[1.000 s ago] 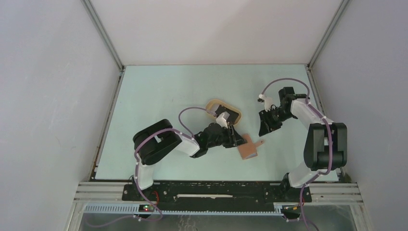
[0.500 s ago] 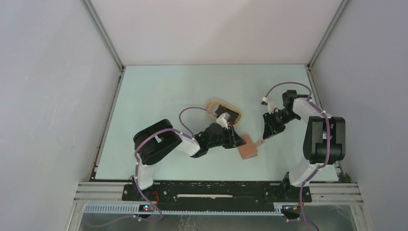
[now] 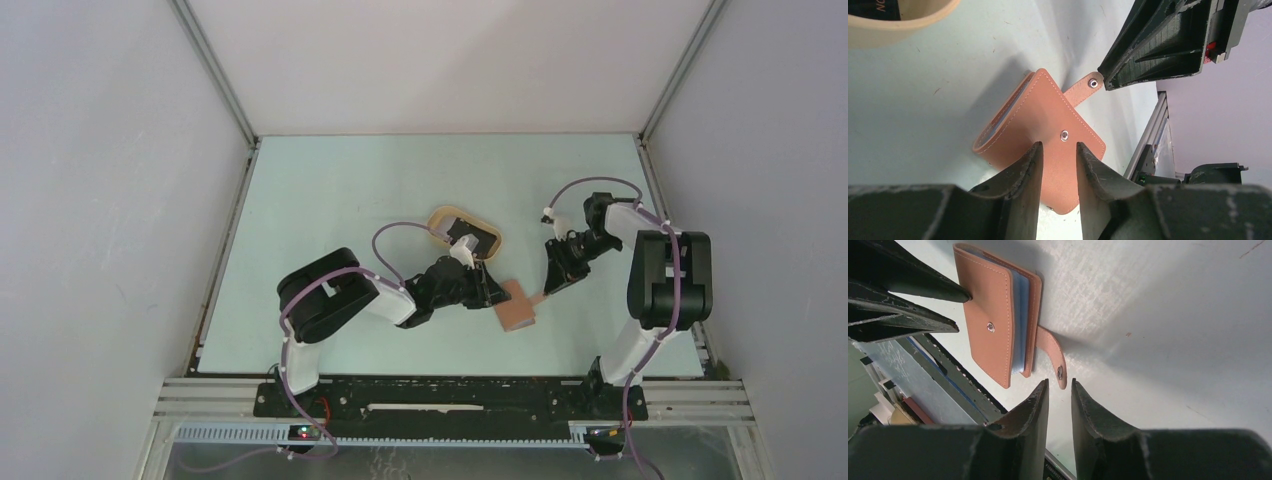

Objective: Put the credit cards into the card holder
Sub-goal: Close the card holder at the center of the board.

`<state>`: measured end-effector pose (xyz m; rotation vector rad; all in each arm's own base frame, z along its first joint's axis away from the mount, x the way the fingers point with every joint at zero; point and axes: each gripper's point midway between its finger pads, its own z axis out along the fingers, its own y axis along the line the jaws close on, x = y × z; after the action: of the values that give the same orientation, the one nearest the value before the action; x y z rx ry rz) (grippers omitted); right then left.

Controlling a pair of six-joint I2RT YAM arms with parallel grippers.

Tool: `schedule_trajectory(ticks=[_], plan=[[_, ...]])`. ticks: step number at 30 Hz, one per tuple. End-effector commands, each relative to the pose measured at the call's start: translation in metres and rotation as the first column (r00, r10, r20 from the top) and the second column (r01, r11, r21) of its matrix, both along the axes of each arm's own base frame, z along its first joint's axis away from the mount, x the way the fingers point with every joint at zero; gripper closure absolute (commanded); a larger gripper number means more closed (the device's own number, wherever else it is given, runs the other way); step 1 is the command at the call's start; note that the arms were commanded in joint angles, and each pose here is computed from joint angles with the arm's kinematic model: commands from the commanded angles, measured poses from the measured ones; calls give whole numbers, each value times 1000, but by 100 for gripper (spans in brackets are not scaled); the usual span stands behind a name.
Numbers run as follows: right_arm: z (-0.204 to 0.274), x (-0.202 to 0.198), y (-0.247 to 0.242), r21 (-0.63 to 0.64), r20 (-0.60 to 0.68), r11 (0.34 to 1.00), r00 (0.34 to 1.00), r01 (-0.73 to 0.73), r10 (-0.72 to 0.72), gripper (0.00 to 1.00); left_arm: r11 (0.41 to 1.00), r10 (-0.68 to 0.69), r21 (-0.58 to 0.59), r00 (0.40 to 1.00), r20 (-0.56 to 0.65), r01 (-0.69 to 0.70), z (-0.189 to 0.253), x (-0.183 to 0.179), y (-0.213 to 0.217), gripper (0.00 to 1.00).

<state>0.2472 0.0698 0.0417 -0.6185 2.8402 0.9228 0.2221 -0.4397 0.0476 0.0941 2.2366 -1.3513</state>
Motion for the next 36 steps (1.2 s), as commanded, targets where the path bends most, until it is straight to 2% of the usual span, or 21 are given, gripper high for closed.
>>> schedule_trajectory(ticks=[1,8,15,21,29,36], plan=[[4,1,4,28,-2,1000,1000,-9,9,71,1000,-8,11,999,38,8,4,4,-7,64],[2,1,4,26,-12,1000,1000,-10,10,77,1000,-8,10,999,45,8,6,4,-7,64],[-1,0,6,25,-25,1000,1000,-17,18,80,1000,-11,8,999,50,10,7,4,-7,64],[5,3,6,28,2,999,1000,-20,20,100,1000,-15,10,998,62,14,9,4,-5,62],[29,12,16,33,149,996,986,-77,71,100,1000,-15,11,987,160,13,32,3,7,59],[35,19,23,-35,236,992,963,-122,127,100,998,-27,64,954,298,9,50,7,27,61]])
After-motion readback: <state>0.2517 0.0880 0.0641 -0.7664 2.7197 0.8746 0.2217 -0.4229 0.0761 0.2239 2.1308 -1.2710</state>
